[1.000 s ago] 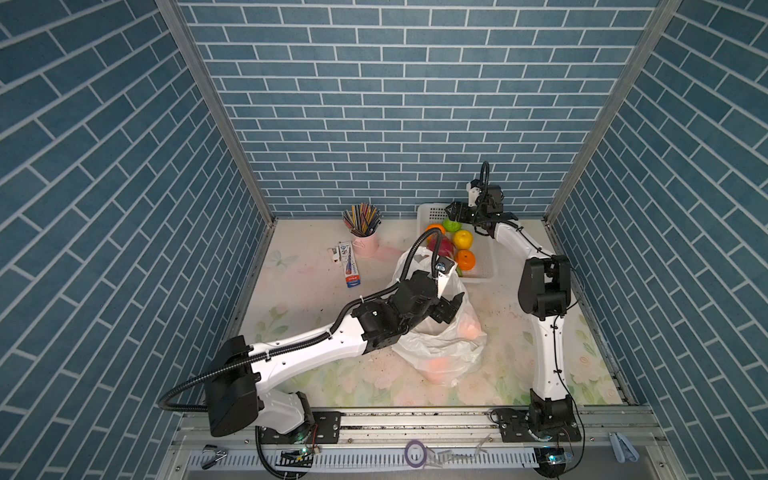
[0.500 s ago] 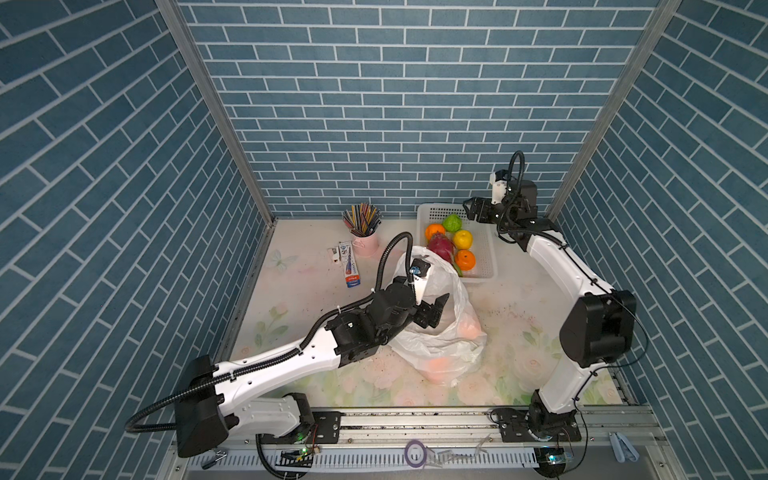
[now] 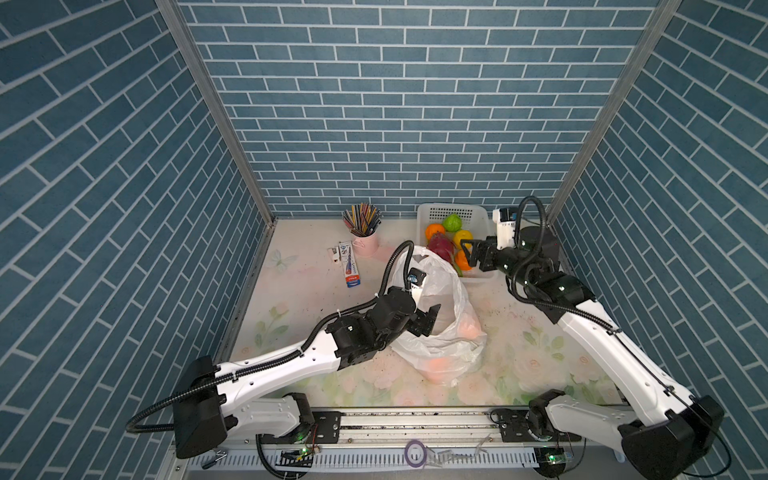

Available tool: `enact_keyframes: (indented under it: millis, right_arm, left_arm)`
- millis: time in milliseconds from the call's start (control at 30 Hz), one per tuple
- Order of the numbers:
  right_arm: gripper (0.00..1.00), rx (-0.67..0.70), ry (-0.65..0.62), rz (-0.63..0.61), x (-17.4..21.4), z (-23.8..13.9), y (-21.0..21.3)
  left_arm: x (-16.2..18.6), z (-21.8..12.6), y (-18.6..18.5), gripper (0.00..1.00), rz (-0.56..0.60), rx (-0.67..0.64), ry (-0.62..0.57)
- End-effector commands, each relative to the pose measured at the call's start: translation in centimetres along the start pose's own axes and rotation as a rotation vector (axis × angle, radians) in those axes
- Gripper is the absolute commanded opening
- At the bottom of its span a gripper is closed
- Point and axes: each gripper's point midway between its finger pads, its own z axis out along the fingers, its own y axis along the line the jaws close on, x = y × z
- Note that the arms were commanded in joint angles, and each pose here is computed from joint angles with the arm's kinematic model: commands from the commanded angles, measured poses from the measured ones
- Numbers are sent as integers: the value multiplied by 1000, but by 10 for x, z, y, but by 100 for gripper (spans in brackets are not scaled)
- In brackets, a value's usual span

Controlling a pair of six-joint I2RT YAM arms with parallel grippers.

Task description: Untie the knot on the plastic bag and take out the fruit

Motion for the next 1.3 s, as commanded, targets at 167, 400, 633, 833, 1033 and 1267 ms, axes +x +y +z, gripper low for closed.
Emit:
enact_keyframes:
  millis: [167,400,633,833,1033,1267]
  right_arm:
    - [87,123,293,158,116,-13,-1]
    - [86,298,486,139,191,-4,-17]
    - [71,481,589,29,229,-18,-59]
    - [36,445,609,87,253,-24,-74]
    - [18,447,652,126,273,-29,-82]
    - [4,400,658,171,292,-28,-86]
  left_arm:
    - [24,6,1,87,-83,28,42]
    - [33,12,-6,87,-87,75,52]
    - [37,18,-20,88,-92,147,61]
    - [41,30,-51,88,-52,291,99]
    - [51,55,-63,88,-40,308,156]
    - [61,71,-79,88,-53,362,187]
